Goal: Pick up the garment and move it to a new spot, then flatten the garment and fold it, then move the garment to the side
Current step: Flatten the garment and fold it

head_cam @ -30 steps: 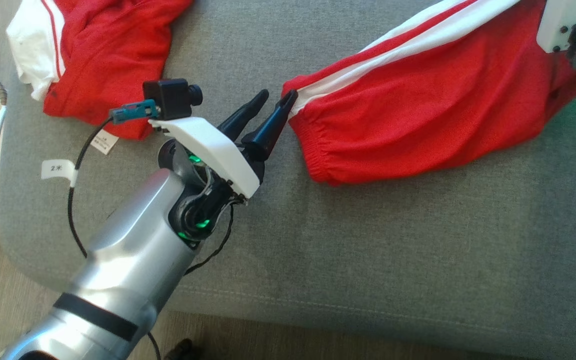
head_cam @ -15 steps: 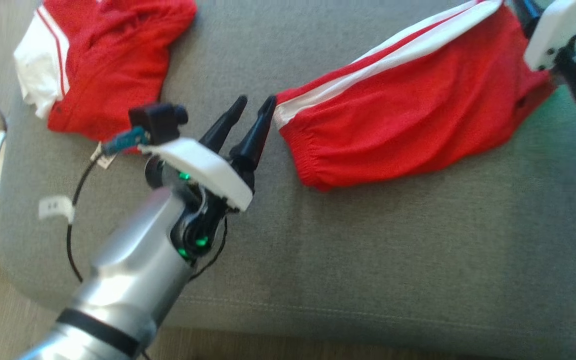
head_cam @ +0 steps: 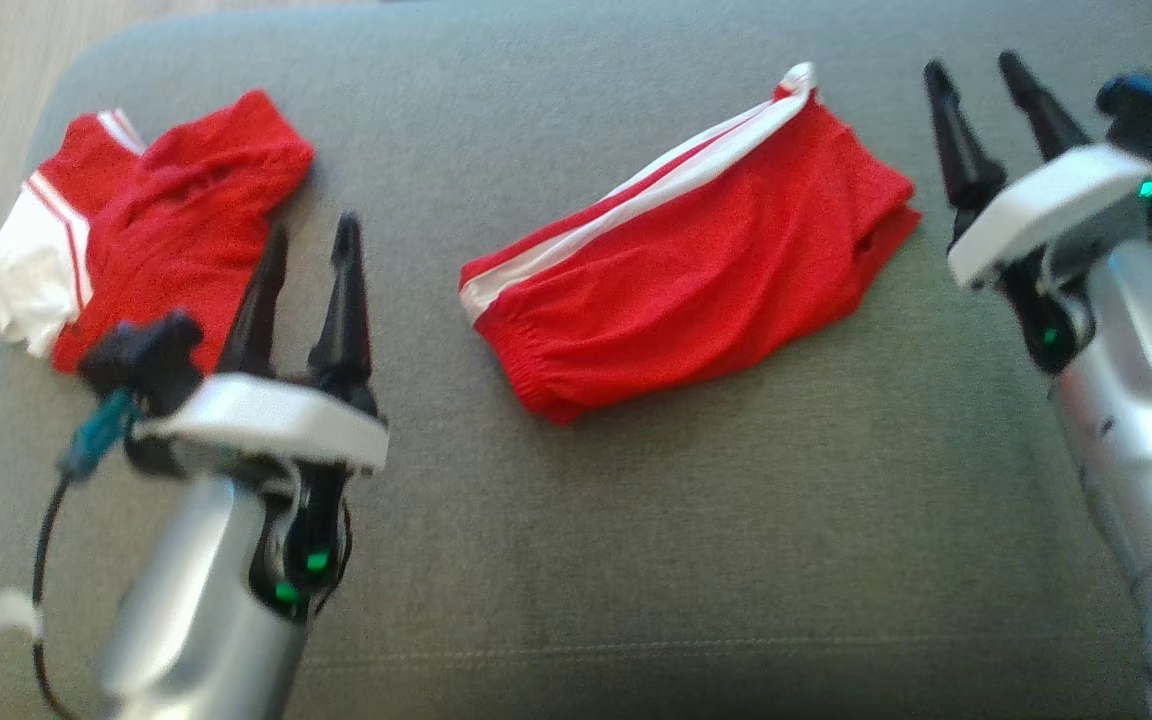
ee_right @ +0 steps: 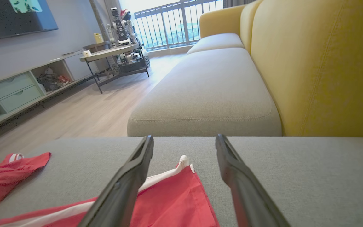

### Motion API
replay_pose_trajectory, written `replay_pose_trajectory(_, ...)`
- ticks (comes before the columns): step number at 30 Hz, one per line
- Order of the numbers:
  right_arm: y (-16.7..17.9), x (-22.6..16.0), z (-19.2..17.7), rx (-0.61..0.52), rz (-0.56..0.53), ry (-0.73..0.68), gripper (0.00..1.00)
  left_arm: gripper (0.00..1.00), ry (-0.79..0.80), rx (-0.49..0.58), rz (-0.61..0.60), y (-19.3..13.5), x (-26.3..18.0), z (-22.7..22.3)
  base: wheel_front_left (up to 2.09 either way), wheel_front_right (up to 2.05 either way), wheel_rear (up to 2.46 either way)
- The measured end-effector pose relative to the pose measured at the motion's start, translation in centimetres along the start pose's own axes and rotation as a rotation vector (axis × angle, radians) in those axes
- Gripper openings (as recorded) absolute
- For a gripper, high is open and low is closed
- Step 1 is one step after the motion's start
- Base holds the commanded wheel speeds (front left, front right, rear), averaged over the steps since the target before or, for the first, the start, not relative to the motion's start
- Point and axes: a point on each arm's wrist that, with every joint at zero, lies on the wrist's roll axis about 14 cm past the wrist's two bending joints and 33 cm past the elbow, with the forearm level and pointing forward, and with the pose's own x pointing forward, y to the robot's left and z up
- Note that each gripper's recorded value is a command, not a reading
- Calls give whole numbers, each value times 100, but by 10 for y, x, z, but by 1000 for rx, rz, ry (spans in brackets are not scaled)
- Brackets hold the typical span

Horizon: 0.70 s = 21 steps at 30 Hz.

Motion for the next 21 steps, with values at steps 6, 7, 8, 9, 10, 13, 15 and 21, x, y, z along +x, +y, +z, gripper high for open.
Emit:
replay_pose_trajectory(6,-9,-64,10,-49,-20,-106,100,100,-31,72,36,2,-36,-1,0,0,0)
replay_pose_trajectory(7,-9,-76,3,-46,-32,-102,100,100,-29,99,26,0,-41,-2,0,0,0)
replay_pose_trajectory(8,-9,-87,-4,-32,-47,-96,100,100,-26,120,22,-1,-45,-3,0,0,0)
replay_pose_trajectory(9,-10,-99,-12,-10,-68,-88,100,100,-22,127,22,-2,-49,-5,0,0,0)
replay_pose_trajectory(10,-12,-110,-20,13,-89,-82,100,100,-17,126,23,-2,-54,-7,0,0,0)
replay_pose_trajectory(13,-13,-130,-35,39,-121,-61,100,100,-5,128,29,-1,-64,-12,0,0,0)
replay_pose_trajectory(15,-14,-145,-48,41,-140,-36,100,100,15,135,32,1,-72,-19,0,0,0)
replay_pose_trajectory(21,-16,-153,-46,47,-164,-54,100,100,32,178,22,3,-79,-23,0,0,0)
